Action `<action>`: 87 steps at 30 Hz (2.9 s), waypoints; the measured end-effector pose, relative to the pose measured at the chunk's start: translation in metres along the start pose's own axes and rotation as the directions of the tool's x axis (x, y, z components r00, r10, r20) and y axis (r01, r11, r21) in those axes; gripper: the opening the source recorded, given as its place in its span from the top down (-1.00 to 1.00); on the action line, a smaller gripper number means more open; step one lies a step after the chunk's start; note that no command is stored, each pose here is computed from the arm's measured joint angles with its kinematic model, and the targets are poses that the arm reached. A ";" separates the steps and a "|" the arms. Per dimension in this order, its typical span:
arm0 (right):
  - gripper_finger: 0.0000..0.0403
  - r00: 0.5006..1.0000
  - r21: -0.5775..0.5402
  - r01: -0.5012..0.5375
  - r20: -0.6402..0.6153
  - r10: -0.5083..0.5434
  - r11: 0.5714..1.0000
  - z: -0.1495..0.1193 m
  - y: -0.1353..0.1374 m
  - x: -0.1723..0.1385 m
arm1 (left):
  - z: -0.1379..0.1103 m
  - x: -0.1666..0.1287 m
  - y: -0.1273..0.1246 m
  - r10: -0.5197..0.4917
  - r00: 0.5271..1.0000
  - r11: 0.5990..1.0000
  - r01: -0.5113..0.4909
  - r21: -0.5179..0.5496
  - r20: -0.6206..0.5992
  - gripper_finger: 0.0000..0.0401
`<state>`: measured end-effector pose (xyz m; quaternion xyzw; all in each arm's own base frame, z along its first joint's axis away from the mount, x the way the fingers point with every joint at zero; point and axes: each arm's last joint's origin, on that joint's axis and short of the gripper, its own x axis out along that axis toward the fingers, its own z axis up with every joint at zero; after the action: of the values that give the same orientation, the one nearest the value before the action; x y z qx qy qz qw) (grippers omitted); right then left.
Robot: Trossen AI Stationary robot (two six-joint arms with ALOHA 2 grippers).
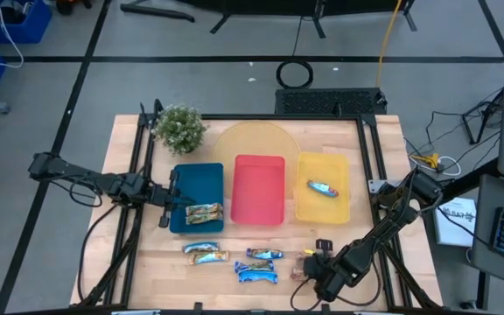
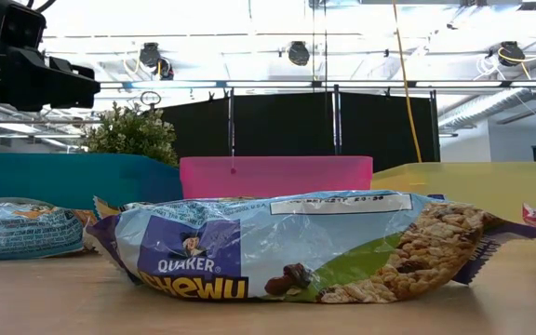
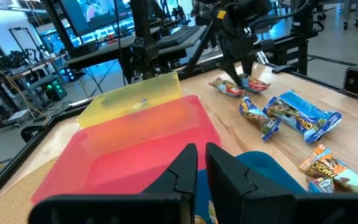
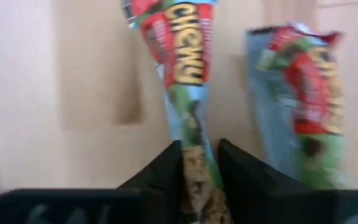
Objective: Pick and place Granola Bars by type
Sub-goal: Put the red granola bar into the yellow bin, then put the yellow granola bar into the blue bin
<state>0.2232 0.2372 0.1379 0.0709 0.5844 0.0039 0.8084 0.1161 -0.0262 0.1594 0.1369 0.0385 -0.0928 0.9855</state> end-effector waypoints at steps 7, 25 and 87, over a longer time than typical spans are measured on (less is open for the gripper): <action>0.86 0.950 -0.060 -0.154 0.265 0.165 0.986 0.021 0.007 -0.054 | 0.000 0.000 0.000 0.000 1.000 1.000 0.000 0.000 0.000 0.79; 0.84 0.775 -0.316 0.127 0.624 0.105 0.940 -0.006 -0.079 -0.152 | 0.000 0.000 0.000 0.002 1.000 1.000 -0.002 0.028 0.002 0.79; 0.41 0.993 0.078 0.114 0.025 -0.116 0.990 -0.024 -0.214 -0.070 | -0.003 0.000 0.001 0.036 0.999 0.991 -0.041 -0.127 -0.035 0.79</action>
<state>0.1615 0.0214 0.1715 0.0679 0.5754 -0.0660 0.8124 0.1160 -0.0249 0.1570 0.0755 0.0580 -0.0688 0.9931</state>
